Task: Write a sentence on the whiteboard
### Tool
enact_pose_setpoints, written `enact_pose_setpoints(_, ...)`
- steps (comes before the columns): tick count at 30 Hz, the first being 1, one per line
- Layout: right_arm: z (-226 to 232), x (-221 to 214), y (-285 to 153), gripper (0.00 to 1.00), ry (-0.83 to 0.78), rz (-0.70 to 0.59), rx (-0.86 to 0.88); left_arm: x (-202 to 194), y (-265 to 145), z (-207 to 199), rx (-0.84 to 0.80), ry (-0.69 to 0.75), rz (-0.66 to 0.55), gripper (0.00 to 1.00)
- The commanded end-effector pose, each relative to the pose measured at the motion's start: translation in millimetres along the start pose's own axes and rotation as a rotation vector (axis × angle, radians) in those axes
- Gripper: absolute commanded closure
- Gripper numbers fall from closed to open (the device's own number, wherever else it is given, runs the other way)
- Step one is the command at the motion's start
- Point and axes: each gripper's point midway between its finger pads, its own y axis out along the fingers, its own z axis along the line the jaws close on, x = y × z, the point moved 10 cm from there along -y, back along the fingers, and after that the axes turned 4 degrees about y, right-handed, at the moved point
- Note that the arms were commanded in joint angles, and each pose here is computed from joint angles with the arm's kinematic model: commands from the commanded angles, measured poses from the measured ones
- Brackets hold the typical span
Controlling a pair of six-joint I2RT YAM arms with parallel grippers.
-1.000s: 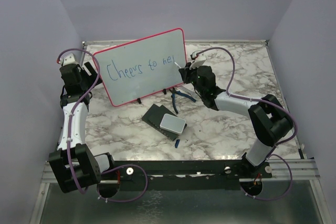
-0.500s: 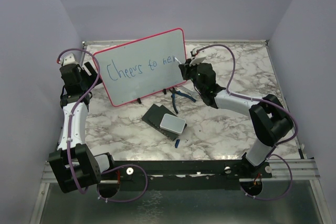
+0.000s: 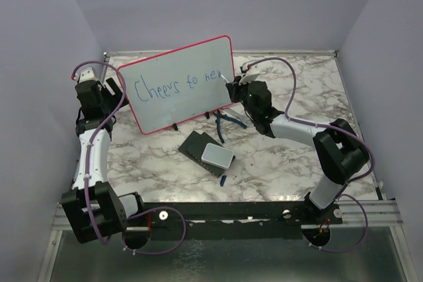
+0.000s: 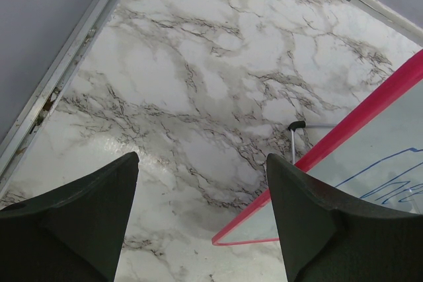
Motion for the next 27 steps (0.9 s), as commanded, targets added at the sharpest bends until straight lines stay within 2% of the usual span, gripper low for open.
enact_pose_setpoints(1, -9, -11, -7, 0.99, 0.007, 0.034, -0.037, 2, -4, -3, -0.016, 0.008, -0.024, 0.20)
enact_pose_setpoints(27, -3, 25, 6, 0.99, -0.025, -0.067, -0.049, 2, -4, -3, -0.018, 0.008, -0.026, 0.20)
